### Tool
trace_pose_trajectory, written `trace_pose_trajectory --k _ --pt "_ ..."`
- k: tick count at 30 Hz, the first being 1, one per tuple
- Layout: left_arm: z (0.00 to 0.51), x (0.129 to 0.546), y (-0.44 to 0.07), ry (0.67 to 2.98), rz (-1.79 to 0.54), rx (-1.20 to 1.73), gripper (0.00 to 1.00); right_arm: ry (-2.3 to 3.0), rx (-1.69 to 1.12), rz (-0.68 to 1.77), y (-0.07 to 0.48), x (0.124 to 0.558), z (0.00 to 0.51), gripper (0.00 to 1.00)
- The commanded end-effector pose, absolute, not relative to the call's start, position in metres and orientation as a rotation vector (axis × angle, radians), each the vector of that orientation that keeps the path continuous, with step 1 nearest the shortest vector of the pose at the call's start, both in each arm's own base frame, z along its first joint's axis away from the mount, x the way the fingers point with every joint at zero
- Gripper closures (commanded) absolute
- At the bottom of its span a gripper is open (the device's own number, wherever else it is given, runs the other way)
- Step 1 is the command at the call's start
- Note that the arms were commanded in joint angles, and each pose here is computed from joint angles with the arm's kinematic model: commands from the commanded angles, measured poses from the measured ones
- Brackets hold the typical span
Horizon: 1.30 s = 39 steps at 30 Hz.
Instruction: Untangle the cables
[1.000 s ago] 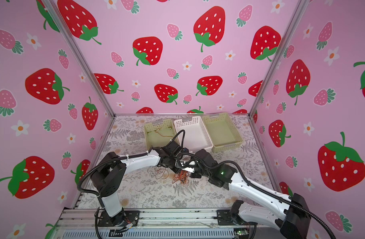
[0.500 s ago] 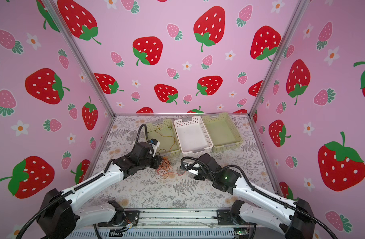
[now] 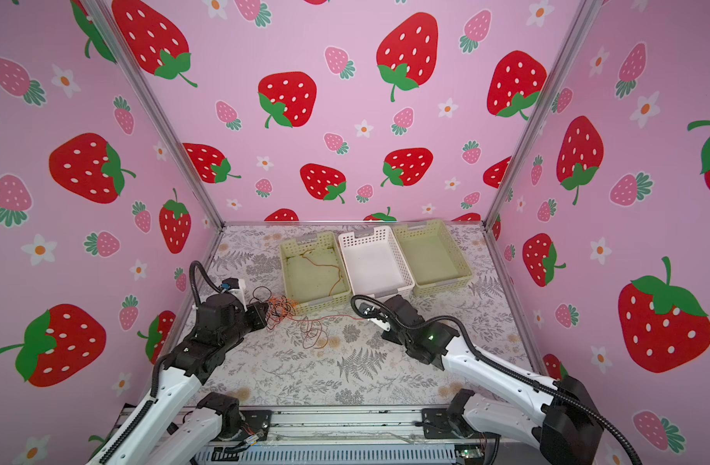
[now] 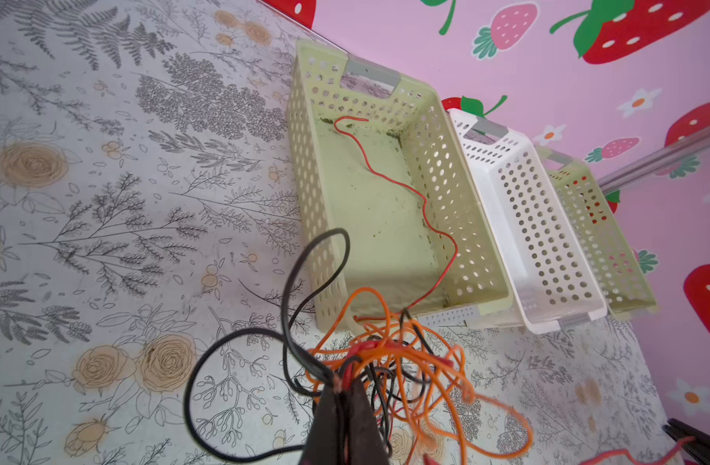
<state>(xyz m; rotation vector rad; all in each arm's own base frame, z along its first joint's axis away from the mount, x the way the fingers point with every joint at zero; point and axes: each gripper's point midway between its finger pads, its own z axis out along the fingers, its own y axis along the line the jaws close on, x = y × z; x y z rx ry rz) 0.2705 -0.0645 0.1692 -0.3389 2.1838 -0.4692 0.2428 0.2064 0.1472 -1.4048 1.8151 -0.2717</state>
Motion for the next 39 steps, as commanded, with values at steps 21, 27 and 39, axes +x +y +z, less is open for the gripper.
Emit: trace_pose_trajectory --k 21,27,39 --pt "0.103 0.239 -0.02 2.373 -0.317 -0.639 1.0 2.185 -0.805 -0.584 0.072 0.303 0.15 1.0" --pt "0.079 0.228 -0.017 2.418 -0.306 -0.753 1.0 2.166 -0.939 -0.463 0.102 0.299 0.138 1.0" --pt "0.047 0.214 -0.021 2.452 -0.351 -0.882 0.77 1.94 -1.371 -0.393 0.174 0.266 0.119 1.0"
